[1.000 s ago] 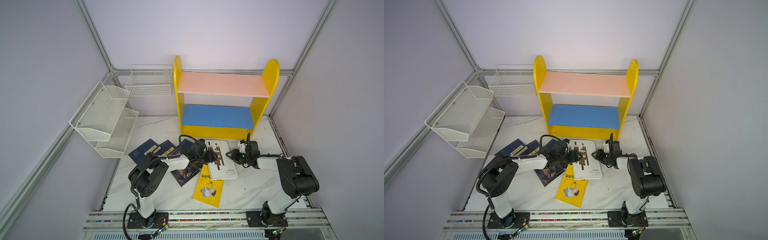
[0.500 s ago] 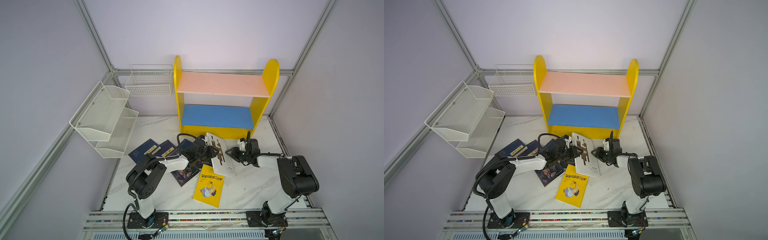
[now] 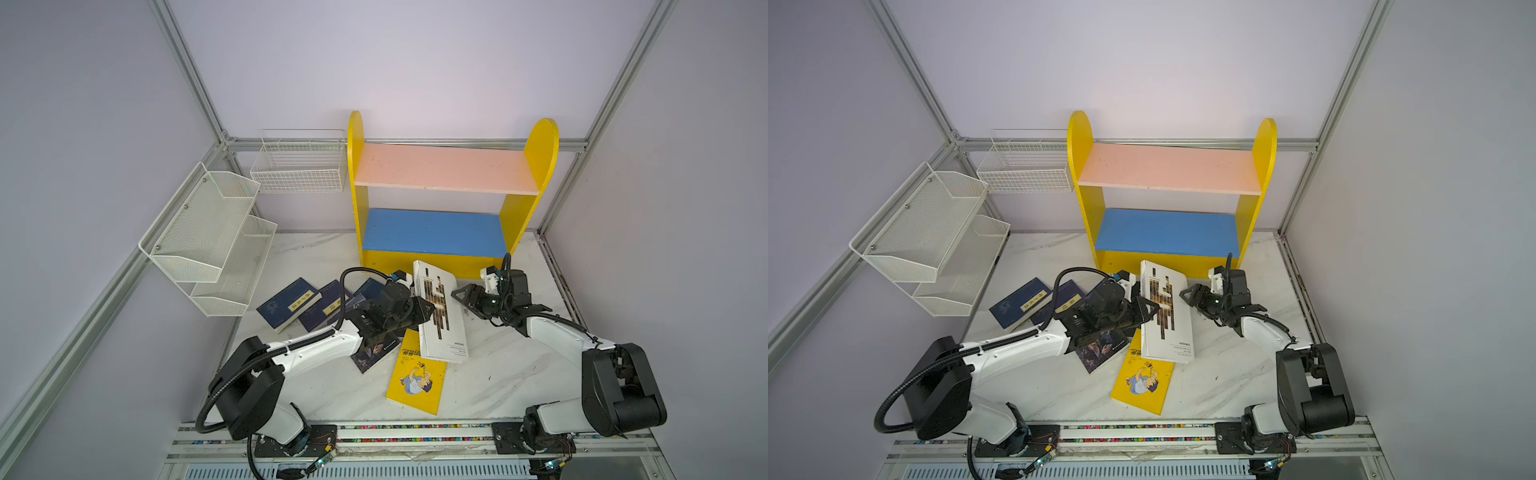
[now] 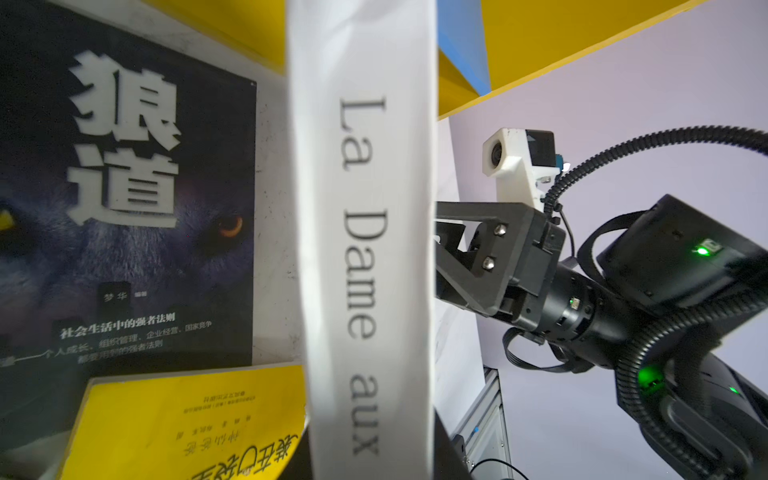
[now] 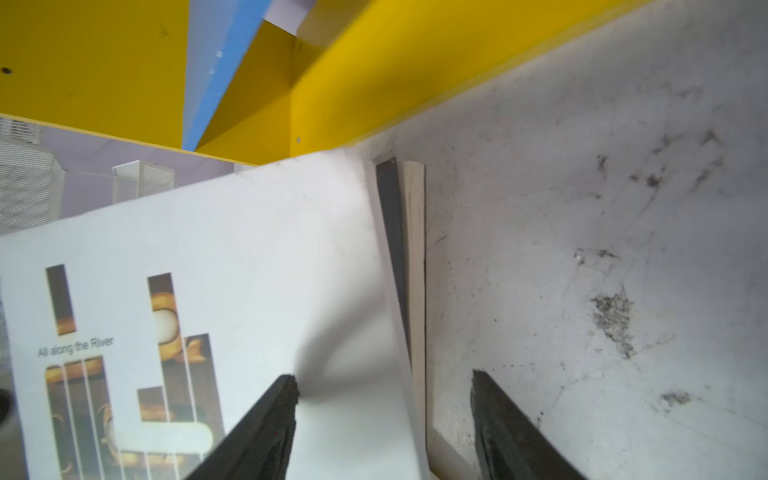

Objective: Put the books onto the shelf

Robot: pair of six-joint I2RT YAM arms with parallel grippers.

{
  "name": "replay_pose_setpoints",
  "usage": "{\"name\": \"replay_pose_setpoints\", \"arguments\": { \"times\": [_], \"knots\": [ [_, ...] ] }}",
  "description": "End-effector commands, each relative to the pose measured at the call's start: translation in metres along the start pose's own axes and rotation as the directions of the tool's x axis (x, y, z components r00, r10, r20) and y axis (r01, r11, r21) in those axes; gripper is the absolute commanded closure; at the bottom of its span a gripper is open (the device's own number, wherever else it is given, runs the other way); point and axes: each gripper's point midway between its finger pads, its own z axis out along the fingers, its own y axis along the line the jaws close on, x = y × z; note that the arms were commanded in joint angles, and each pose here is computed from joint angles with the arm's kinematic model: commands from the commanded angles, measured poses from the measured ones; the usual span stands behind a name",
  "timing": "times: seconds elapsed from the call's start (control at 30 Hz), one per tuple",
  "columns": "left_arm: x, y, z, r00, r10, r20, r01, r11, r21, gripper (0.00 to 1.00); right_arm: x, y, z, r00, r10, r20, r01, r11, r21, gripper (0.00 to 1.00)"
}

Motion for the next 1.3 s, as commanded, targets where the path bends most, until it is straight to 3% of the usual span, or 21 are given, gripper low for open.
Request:
{"name": "replay_pose_setpoints", "arguments": {
  "times": [0.0, 0.17, 0.4, 0.43, 0.77, 0.97, 1.13, 1.27],
  "knots": [
    [-0.024, -0.026, -0.031, 0.993, -0.01, 0.115, 0.002, 0.997, 0.074, 0.78, -0.011, 0.023, -0.018, 0.999, 0.001, 0.048, 0.0, 1.0, -0.019, 0.31],
    [-0.062, -0.047, -0.05, 0.97, -0.03, 0.24, 0.017, 0.998, 0.053, 0.78, -0.031, 0.056, -0.039, 0.992, -0.007, 0.123, 0.017, 0.997, -0.075, 0.3],
    [-0.138, -0.076, -0.057, 0.886, -0.139, 0.442, 0.068, 0.983, 0.171, 0.77, -0.068, 0.093, -0.073, 0.958, -0.014, 0.287, 0.044, 0.994, -0.1, 0.25],
    [-0.146, -0.071, -0.045, 0.882, -0.139, 0.451, 0.077, 0.985, 0.155, 0.77, -0.072, 0.096, -0.077, 0.953, -0.015, 0.302, 0.047, 0.994, -0.098, 0.25],
    [-0.215, -0.092, -0.05, 0.79, -0.258, 0.557, 0.089, 0.946, 0.313, 0.77, -0.08, 0.095, -0.079, 0.949, 0.004, 0.316, 0.028, 0.995, -0.097, 0.25],
    [-0.248, -0.088, -0.045, 0.7, -0.317, 0.64, 0.08, 0.925, 0.371, 0.77, -0.091, 0.095, -0.066, 0.946, 0.027, 0.323, 0.012, 0.993, -0.117, 0.25],
    [-0.269, -0.075, -0.037, 0.568, -0.385, 0.727, 0.065, 0.902, 0.427, 0.77, -0.105, 0.087, -0.044, 0.945, 0.056, 0.321, -0.016, 0.992, -0.127, 0.25],
    [-0.281, -0.063, -0.025, 0.494, -0.418, 0.762, 0.083, 0.895, 0.438, 0.77, -0.114, 0.085, -0.022, 0.951, 0.085, 0.296, -0.035, 0.984, -0.173, 0.25]
  ]
}}
